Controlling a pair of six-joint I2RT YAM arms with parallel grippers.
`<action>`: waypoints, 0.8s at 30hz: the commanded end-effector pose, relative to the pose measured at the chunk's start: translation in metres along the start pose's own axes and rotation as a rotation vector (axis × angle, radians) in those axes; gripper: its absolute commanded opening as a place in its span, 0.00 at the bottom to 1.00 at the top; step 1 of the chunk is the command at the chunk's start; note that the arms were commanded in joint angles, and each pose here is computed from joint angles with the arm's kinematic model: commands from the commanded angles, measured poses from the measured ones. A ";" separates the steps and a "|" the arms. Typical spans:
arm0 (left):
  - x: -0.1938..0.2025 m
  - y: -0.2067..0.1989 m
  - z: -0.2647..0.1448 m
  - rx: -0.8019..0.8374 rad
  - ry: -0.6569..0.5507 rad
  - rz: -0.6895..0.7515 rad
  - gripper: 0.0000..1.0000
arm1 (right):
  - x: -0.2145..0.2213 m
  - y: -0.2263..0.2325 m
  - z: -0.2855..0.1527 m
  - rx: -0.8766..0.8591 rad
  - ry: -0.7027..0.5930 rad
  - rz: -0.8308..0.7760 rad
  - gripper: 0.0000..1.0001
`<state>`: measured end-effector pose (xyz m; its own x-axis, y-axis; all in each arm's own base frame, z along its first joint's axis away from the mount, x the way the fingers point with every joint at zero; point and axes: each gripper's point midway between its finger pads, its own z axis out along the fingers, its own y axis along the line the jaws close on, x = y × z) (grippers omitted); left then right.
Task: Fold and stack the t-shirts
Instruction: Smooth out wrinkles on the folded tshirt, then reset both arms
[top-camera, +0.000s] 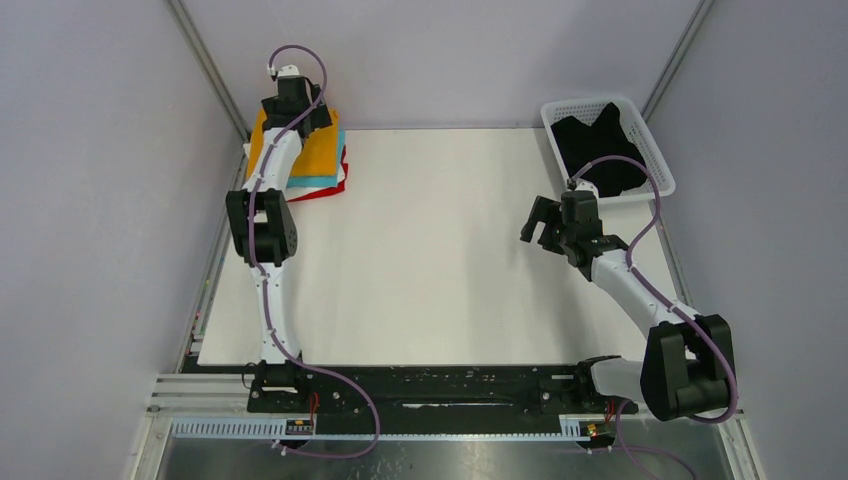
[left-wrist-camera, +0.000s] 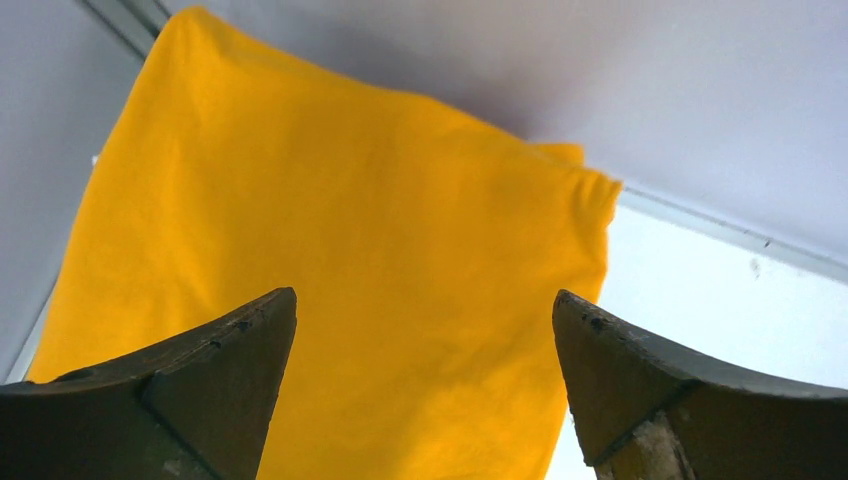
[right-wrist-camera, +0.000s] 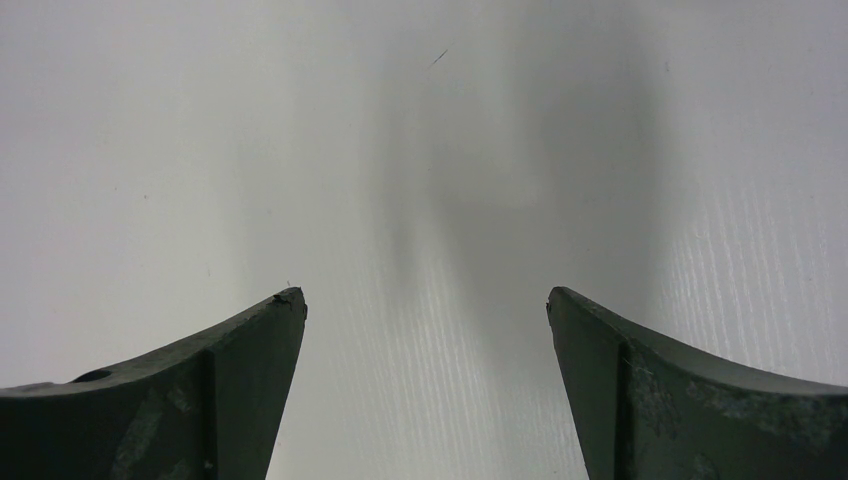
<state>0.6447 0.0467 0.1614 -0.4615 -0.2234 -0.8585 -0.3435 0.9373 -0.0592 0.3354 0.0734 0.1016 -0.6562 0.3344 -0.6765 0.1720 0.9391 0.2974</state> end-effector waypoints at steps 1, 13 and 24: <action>-0.024 -0.015 0.017 0.056 -0.088 -0.051 0.99 | -0.018 0.002 0.000 0.008 -0.036 0.011 0.99; 0.009 -0.025 0.047 0.065 -0.044 -0.019 0.99 | -0.015 0.004 0.002 -0.002 -0.018 0.019 1.00; -0.069 -0.030 -0.041 0.083 -0.155 -0.061 0.99 | -0.023 0.007 -0.017 -0.025 -0.069 0.035 1.00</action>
<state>0.6700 0.0382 0.1058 -0.4978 -0.2238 -0.8379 -0.3256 0.9437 -0.0586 0.3327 0.0719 0.0959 -0.6727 0.3386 -0.6578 0.1852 0.9379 0.2934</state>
